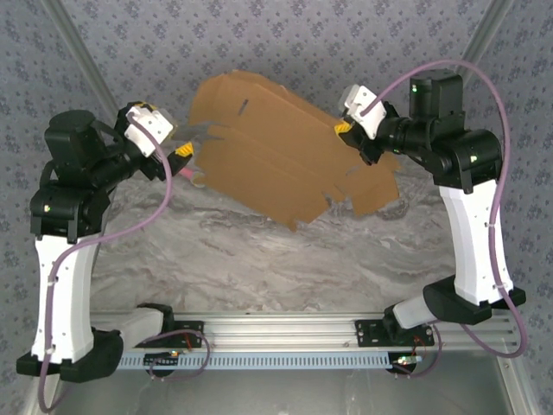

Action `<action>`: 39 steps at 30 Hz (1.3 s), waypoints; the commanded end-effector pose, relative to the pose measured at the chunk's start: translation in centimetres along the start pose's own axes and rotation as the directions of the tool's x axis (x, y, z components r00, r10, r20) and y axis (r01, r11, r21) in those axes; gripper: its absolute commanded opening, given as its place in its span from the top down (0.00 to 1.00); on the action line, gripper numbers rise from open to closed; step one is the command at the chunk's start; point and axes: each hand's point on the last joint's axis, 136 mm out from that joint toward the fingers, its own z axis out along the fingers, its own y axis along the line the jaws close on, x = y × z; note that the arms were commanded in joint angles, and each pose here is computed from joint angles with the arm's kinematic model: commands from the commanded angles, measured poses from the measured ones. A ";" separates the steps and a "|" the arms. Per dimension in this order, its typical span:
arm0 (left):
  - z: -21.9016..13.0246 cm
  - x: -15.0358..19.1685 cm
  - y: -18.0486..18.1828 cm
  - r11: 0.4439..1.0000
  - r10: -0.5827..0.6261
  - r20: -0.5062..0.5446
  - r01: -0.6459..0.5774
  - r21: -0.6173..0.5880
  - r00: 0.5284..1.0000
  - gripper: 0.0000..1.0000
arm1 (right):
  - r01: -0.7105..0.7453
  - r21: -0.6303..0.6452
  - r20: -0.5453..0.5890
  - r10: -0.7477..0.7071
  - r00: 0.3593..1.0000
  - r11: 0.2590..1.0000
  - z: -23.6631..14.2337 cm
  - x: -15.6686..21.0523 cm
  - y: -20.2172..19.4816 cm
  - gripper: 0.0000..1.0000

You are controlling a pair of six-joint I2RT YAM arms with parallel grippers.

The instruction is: Fold the paper box

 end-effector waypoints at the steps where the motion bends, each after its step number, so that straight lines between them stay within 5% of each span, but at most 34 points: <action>1: 1.8 -0.9 -1.1 0.977 -0.115 0.127 0.089 0.192 0.985 0.11 | -0.079 -0.078 0.038 0.082 0.996 0.994 -0.6 -0.1 1.2 1.00; 10: 4.8 -0.5 -2.3 0.890 -0.206 0.187 0.105 0.443 0.961 0.03 | -0.112 -0.136 0.128 0.130 0.983 0.984 -2.0 -0.3 1.3 1.00; 21: 7.4 -2.7 -2.0 0.839 -0.203 0.254 0.034 0.544 0.946 0.09 | -0.116 -0.174 0.162 0.145 0.976 0.978 -2.0 -0.4 1.3 1.00; 35: 5.6 -2.8 -5.2 0.731 -0.292 0.236 0.057 0.680 0.927 0.89 | -0.100 -0.068 0.170 0.111 0.979 0.993 -1.2 0.3 -0.5 1.00; 39: 5.5 -2.4 -5.5 0.700 -0.364 0.152 0.162 0.696 0.919 0.98 | -0.032 0.067 0.139 0.023 0.990 0.997 -0.1 1.6 -1.4 1.00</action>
